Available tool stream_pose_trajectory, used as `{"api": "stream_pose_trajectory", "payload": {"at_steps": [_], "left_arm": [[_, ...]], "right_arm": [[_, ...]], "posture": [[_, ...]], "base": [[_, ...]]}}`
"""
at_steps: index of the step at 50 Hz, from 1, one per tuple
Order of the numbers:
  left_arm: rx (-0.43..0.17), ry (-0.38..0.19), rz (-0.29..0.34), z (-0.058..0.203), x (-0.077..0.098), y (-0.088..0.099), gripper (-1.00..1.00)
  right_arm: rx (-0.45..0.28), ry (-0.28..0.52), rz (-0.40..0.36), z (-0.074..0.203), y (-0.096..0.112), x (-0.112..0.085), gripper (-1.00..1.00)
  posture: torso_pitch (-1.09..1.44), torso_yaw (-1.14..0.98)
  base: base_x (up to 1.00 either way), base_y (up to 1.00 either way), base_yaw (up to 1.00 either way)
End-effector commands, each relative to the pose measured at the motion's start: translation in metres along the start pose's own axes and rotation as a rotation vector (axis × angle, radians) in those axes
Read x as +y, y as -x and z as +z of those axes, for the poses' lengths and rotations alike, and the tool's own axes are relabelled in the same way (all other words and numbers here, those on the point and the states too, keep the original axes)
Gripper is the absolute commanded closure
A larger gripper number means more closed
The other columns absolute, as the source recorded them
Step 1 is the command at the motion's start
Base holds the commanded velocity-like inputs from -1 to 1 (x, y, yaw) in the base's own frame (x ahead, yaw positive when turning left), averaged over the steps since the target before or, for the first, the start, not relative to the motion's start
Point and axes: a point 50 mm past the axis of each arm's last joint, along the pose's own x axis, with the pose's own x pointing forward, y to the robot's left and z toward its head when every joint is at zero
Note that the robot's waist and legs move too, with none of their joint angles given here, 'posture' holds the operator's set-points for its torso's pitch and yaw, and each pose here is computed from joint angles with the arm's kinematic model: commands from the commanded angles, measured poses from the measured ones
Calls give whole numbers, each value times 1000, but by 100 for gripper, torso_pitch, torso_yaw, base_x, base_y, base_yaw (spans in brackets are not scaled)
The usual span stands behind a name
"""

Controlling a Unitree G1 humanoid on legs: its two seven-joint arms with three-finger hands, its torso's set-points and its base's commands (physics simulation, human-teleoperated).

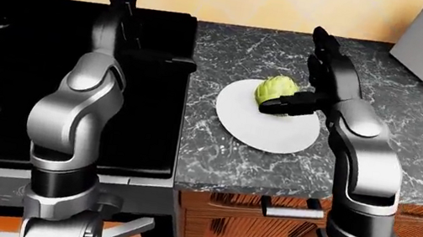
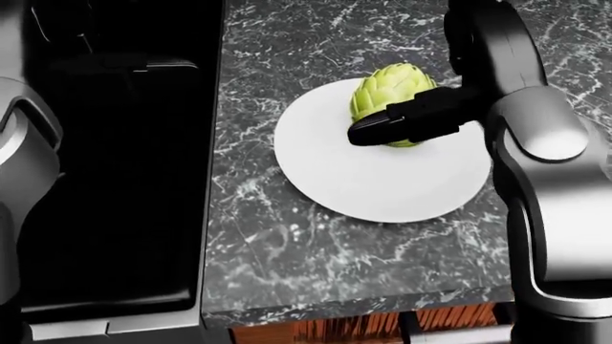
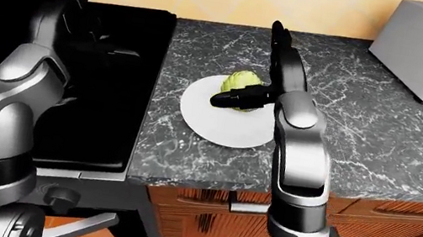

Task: Pick the artichoke from the plate and place it in the pan.

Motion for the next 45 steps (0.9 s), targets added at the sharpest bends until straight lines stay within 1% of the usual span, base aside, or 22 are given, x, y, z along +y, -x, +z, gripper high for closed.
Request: {"api": "stream_pose_trajectory", "payload": {"at_steps": [1,3,4,5,6,12,14,17,18,22,25,28,29,30,33,45], "left_arm": [[-96,3,-3,20,0,2,-100],[-96,3,-3,20,-1,2,-100],[-96,2,-3,20,-1,3,-100],[-96,3,-3,21,-1,3,-100],[-96,3,-4,21,-1,3,-100],[-95,3,-3,20,-1,2,-100],[-95,3,-3,20,-1,2,-100],[-94,4,-3,21,-1,3,-100],[-95,3,-4,21,-1,3,-100],[-94,4,-3,20,-1,2,-100],[-94,3,-3,20,0,2,-100],[-93,4,-2,19,0,2,-100],[-93,4,-2,20,0,2,-100],[-93,4,-2,20,0,2,-100],[-94,5,-1,20,0,1,-100],[-95,5,-2,20,0,2,-100]], "right_arm": [[-92,19,-19,20,2,-4,-100],[-84,25,-16,20,1,-3,-100],[-80,26,-13,19,0,-3,-95],[-78,28,-12,18,0,-3,-95],[-77,32,-13,19,0,-3,-100],[-58,56,-17,16,-2,-4,-99],[-44,80,-21,15,-1,-5,-100],[-40,82,-16,15,-1,-4,-100],[-40,81,-14,15,-1,-3,-95],[-36,90,-13,14,-2,-3,-98],[-32,100,-14,14,-2,-3,-90],[-26,111,-15,14,-2,-4,-67],[-24,114,-17,15,-1,-4,-67],[-22,116,-17,14,-2,-4,-75],[-12,129,-19,10,-3,-3,-84],[9,164,-21,2,-7,-1,-82]], "posture": [[0,0],[0,0],[0,0],[0,0],[0,0],[0,0],[0,0],[0,0],[0,0],[0,0],[0,0],[0,0],[0,0],[0,0],[0,0],[0,0]], "base": [[0,0,0],[0,0,0],[0,0,0],[0,0,0],[0,0,0],[0,0,0],[0,0,0],[0,0,0],[0,0,0],[0,0,0],[0,0,0],[0,0,0],[0,0,0],[0,0,0],[0,0,0],[0,0,0]]}}
